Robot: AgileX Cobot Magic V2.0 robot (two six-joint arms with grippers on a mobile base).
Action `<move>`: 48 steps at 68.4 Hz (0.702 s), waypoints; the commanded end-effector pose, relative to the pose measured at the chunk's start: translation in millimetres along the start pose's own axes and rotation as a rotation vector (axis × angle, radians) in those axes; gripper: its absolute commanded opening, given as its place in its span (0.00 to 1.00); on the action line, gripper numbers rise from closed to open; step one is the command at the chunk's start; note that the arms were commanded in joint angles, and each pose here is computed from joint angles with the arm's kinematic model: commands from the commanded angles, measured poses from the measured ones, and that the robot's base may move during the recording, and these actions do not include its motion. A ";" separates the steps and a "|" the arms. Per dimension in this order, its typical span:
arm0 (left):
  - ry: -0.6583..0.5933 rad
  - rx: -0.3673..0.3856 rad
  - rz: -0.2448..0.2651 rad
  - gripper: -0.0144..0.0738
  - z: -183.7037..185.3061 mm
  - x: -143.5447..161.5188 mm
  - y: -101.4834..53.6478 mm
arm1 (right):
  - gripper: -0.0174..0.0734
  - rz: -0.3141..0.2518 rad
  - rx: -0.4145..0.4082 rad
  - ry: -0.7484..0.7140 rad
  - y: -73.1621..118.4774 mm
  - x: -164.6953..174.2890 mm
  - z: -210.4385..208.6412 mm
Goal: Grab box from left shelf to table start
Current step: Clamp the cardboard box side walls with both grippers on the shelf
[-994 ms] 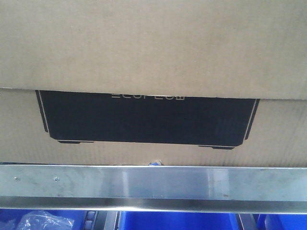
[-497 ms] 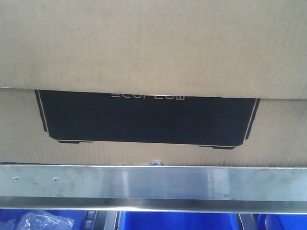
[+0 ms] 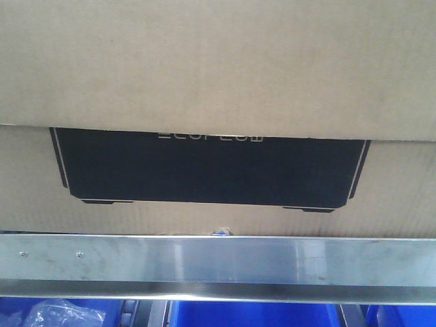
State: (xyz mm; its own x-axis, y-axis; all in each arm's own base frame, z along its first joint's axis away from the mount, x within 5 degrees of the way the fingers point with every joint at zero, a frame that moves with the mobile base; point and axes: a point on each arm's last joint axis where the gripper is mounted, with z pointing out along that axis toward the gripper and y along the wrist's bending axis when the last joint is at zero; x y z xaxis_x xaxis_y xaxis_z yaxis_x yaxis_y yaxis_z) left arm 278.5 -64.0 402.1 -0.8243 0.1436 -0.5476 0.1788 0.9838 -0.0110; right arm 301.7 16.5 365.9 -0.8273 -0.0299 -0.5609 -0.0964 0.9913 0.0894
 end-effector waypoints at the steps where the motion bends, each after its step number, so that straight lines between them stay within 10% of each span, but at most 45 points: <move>1: -0.106 0.010 -0.006 0.38 -21.0 -6.4 -2.0 | 0.56 -0.029 0.022 -0.110 0.2 -9.3 -21.0; 11: -0.106 0.010 -0.006 0.03 -21.0 -6.4 -2.0 | 0.24 -0.026 0.020 -0.067 -0.4 -7.4 -14.0; 48: -0.179 0.026 -0.029 0.06 -39.8 -3.7 -5.4 | 0.26 -0.026 0.021 -0.080 -0.9 -10.1 -11.6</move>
State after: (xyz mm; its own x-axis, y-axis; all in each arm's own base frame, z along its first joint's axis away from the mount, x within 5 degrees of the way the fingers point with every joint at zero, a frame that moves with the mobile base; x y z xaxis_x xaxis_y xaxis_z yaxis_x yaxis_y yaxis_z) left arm 276.3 -67.0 404.4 -0.8203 0.1278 -0.5575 0.1727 0.9846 -0.0284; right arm 306.2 17.2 363.3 -0.8326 -0.0310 -0.5530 -0.0964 0.9913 0.0894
